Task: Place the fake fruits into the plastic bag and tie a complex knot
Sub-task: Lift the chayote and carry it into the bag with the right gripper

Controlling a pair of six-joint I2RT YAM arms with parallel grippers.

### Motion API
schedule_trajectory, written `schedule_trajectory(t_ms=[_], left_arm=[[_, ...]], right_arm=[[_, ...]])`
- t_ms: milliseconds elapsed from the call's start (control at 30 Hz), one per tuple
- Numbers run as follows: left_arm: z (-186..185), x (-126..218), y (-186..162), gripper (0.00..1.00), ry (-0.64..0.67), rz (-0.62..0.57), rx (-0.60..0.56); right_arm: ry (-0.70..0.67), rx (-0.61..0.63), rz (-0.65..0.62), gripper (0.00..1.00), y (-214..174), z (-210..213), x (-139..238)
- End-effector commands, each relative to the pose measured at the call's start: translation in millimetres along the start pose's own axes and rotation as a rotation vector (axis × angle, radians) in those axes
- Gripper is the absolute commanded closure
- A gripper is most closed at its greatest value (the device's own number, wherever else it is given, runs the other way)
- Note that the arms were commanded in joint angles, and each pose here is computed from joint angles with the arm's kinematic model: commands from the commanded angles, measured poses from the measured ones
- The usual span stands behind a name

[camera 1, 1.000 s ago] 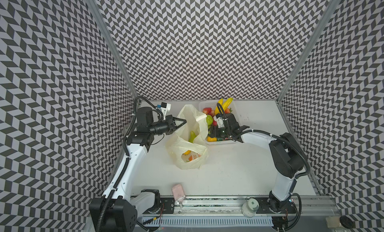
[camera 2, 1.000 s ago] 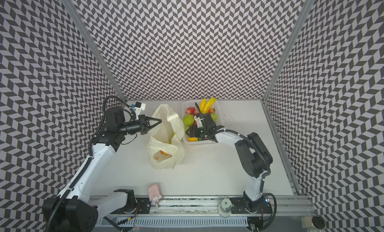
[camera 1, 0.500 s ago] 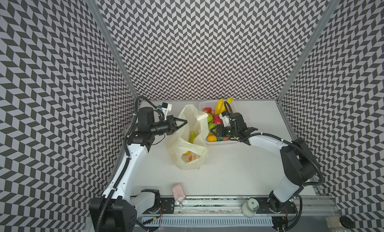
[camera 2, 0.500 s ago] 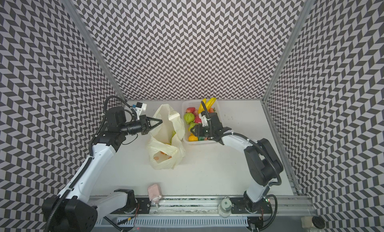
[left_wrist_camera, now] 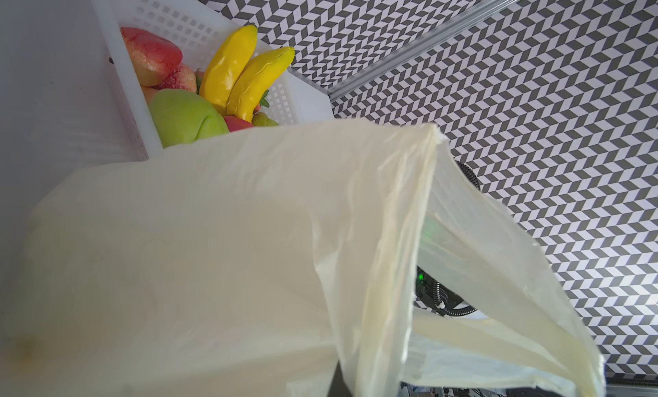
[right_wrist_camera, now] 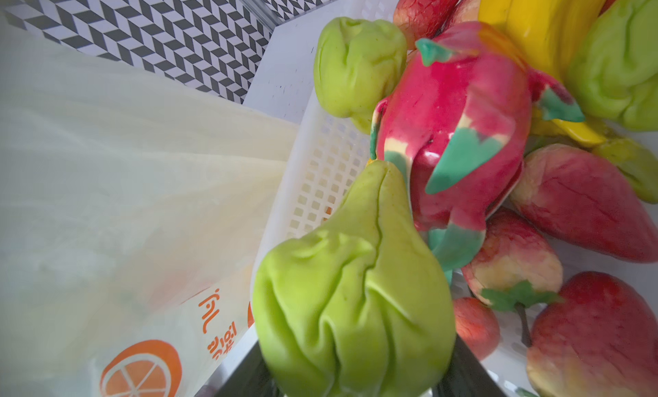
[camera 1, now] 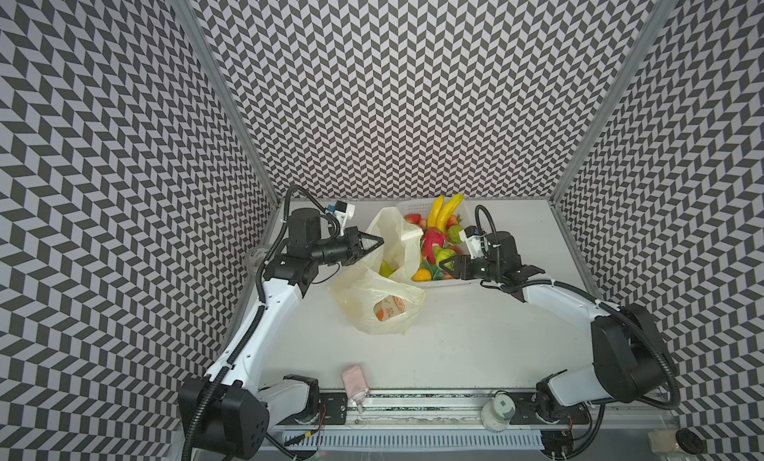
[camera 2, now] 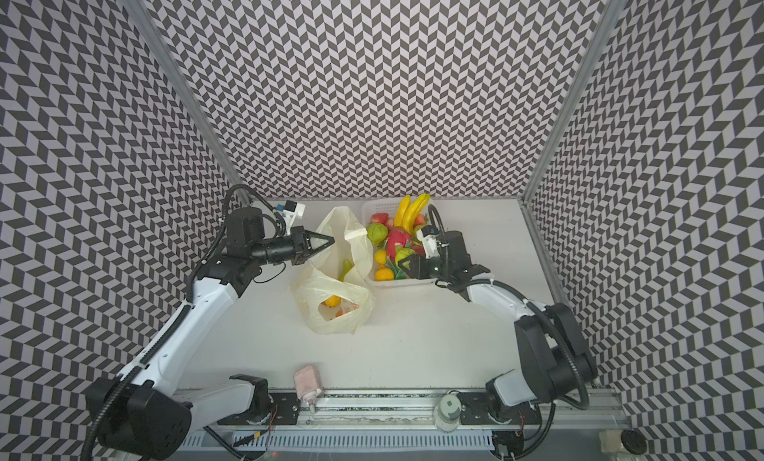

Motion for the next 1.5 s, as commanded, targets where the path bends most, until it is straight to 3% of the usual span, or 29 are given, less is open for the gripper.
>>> schedule_trajectory(t_ms=[0,433,867,1067,1467], left_arm=[[-9,0,9,1.0,0.008,-0.019,-0.039],[-12,-8,17,1.0,0.003,-0.009,-0.058],[9,3,16,1.0,0.146,0.028,-0.096],[9,4,16,1.0,0.145,0.036,-0.1],[9,2,18,1.0,0.135,0.033,-0.1]], right_arm=[[0.074,0.084,-0.054,0.5,9,14,15],[0.169,0.126,-0.051,0.5,1,35,37],[0.248,0.158,-0.043,0.5,-6,54,55],[0.281,0.176,-0.049,0.5,-11,68,72],[0.499,0.217,0.006,0.51,-43,139,102]])
Point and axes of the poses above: each gripper's point midway between its finger pads, its own x axis back along the fingers, its own z axis along the line the jaws close on, y = z × x, the point moved 5 cm from there along x, back along the fingers, and after that the axes turned 8 degrees about -x, right-handed, at the moved point
